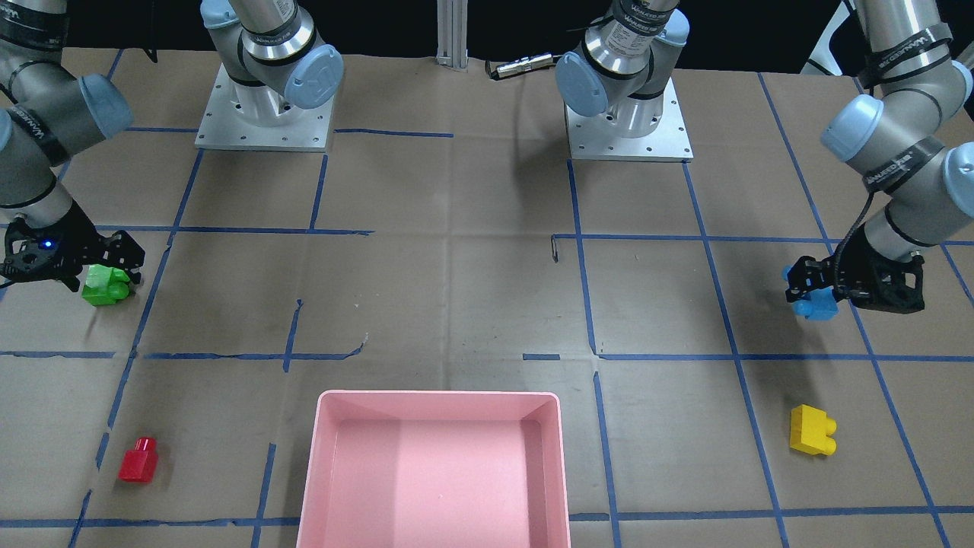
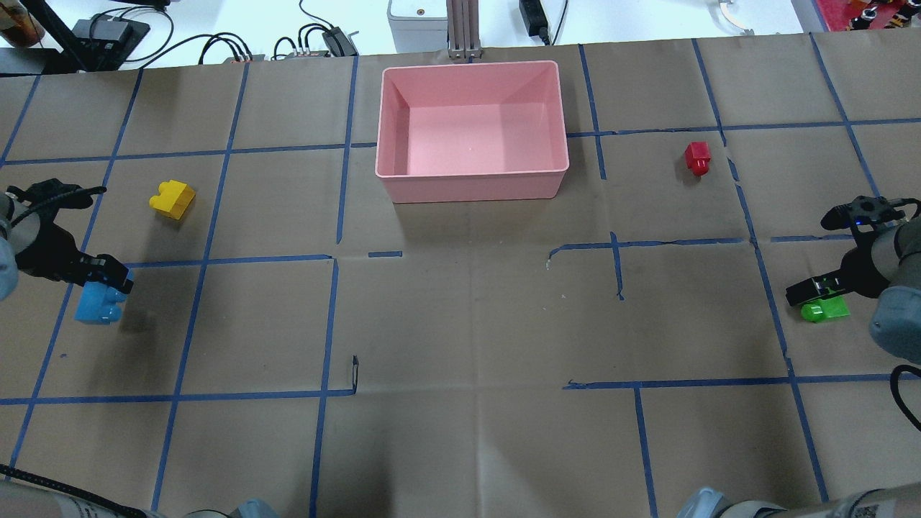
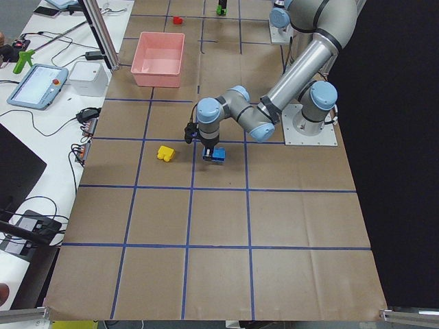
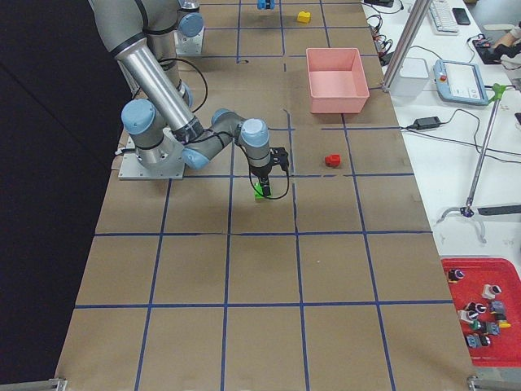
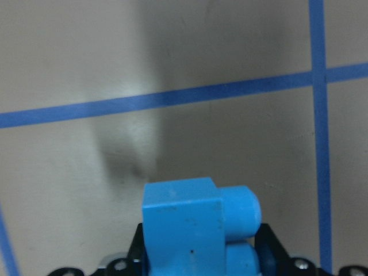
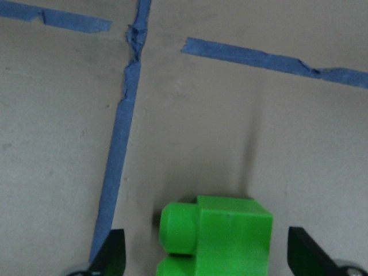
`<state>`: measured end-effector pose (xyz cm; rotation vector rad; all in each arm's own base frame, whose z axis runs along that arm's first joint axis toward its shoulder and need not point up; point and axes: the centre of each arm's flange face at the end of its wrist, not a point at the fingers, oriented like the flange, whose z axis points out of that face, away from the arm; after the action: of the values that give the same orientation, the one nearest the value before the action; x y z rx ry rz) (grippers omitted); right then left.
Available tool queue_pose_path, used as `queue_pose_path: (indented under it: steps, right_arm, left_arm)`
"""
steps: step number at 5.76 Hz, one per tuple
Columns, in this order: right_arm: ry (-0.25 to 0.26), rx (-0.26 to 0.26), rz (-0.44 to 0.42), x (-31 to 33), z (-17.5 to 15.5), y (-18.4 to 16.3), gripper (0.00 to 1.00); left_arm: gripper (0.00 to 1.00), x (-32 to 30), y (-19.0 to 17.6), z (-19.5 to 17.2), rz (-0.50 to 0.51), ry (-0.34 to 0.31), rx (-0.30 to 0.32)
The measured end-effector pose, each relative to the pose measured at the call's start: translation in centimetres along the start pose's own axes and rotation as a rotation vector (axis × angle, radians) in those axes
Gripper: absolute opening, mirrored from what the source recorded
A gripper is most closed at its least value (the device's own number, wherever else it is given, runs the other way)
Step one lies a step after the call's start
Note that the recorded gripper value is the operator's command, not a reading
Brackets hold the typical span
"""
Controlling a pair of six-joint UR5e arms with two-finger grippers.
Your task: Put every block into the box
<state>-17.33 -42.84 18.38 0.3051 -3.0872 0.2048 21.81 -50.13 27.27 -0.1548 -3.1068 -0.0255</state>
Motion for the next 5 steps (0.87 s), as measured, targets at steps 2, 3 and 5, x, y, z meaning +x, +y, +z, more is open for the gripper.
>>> queue_pose_path:
  steps: [2,3,5]
  right_arm:
    - [0.007,0.002,-0.020,0.2,0.9,0.0,0.99]
    - [0.004,-0.008,-0.028,0.1,1.0,0.2,0.84]
    - [0.012,-0.029,-0.047,0.3,1.0,0.5,0.24]
  left_arm:
    - [0.27,1.6,-5.8,-12.2,-0.036,-0.015,-0.025]
    - [0.27,3.4,-8.9,-15.2,-0.049,-0.017,-0.024]
    - [0.27,11.9,-18.0,-16.5,-0.112,0.007,0.019]
